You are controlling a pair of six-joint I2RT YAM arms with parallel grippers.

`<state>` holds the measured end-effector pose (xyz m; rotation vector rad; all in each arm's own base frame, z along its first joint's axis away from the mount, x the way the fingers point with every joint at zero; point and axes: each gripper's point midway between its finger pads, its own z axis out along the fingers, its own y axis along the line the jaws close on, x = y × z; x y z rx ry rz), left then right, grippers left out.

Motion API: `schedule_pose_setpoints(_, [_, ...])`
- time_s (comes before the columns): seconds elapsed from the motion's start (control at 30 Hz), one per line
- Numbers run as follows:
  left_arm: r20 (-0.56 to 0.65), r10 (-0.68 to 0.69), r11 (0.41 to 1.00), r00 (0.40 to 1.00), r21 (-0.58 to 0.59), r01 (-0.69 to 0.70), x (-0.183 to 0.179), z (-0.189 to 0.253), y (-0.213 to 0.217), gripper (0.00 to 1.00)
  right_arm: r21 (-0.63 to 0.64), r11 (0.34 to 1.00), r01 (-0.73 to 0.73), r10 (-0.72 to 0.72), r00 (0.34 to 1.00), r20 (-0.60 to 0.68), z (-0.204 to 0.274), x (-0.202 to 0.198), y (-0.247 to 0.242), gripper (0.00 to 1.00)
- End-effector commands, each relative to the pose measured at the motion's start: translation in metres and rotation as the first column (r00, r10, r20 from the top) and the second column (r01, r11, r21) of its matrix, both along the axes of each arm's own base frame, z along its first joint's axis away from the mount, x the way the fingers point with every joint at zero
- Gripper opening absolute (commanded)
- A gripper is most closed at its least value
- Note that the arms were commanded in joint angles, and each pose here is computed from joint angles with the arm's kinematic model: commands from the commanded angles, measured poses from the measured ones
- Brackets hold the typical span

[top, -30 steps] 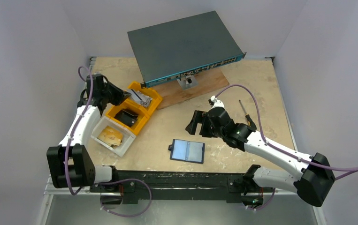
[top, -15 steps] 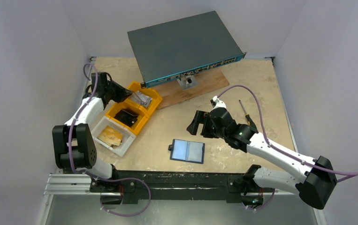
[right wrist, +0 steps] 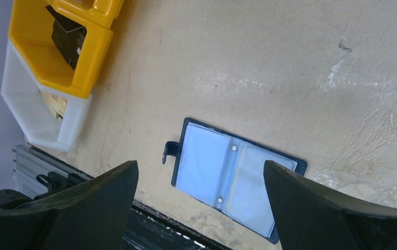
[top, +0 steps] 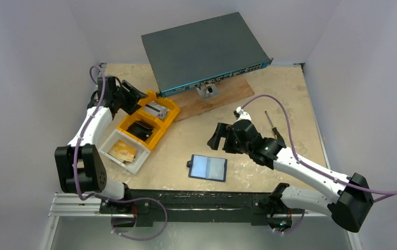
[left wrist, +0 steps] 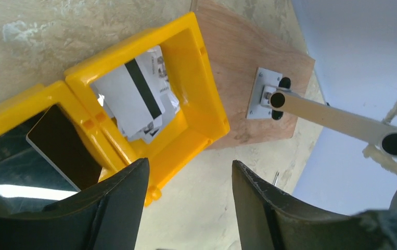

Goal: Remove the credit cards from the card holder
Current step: Place the credit card in the storage box.

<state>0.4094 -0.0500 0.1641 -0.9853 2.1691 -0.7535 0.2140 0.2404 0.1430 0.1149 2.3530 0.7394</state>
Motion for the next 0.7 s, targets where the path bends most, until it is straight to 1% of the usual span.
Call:
schedule_pose_setpoints(0.0, [0.059,-0.031,0.997,0.998,0.076,0.026,-0.029,0.034,0.003,0.61,-0.003,0.999,0.047,-0.047,0.999,0.027,0.004,0.01,-0.003,0.92])
schedule_pose_setpoints(0.2, [0.047,-0.123,0.979,0.991,0.169,0.114,-0.082,0.038,-0.013,0.63,-0.018,0.996,0.082,-0.082,0.996,0.019,-0.004,0.012,-0.008,0.92])
schedule_pose_setpoints(0.3, [0.018,-0.211,0.953,0.977,0.225,0.201,-0.115,0.029,-0.036,0.63,-0.029,0.993,0.11,-0.11,0.994,0.018,-0.008,0.013,-0.013,0.92])
schedule_pose_setpoints(0.43, [-0.016,-0.317,0.919,0.948,0.24,0.312,-0.149,0.013,-0.066,0.63,-0.039,0.987,0.153,-0.153,0.988,0.009,-0.015,0.012,-0.022,0.93])
schedule_pose_setpoints(0.57, [-0.07,-0.444,0.852,0.893,0.276,0.445,-0.179,-0.003,-0.108,0.62,-0.036,0.978,0.207,-0.207,0.978,0.005,-0.019,0.009,-0.034,0.94])
schedule_pose_setpoints(0.67, [-0.126,-0.536,0.779,0.835,0.308,0.546,-0.196,-0.02,-0.145,0.62,-0.026,0.962,0.27,-0.27,0.963,0.006,-0.021,0.006,-0.047,0.94])
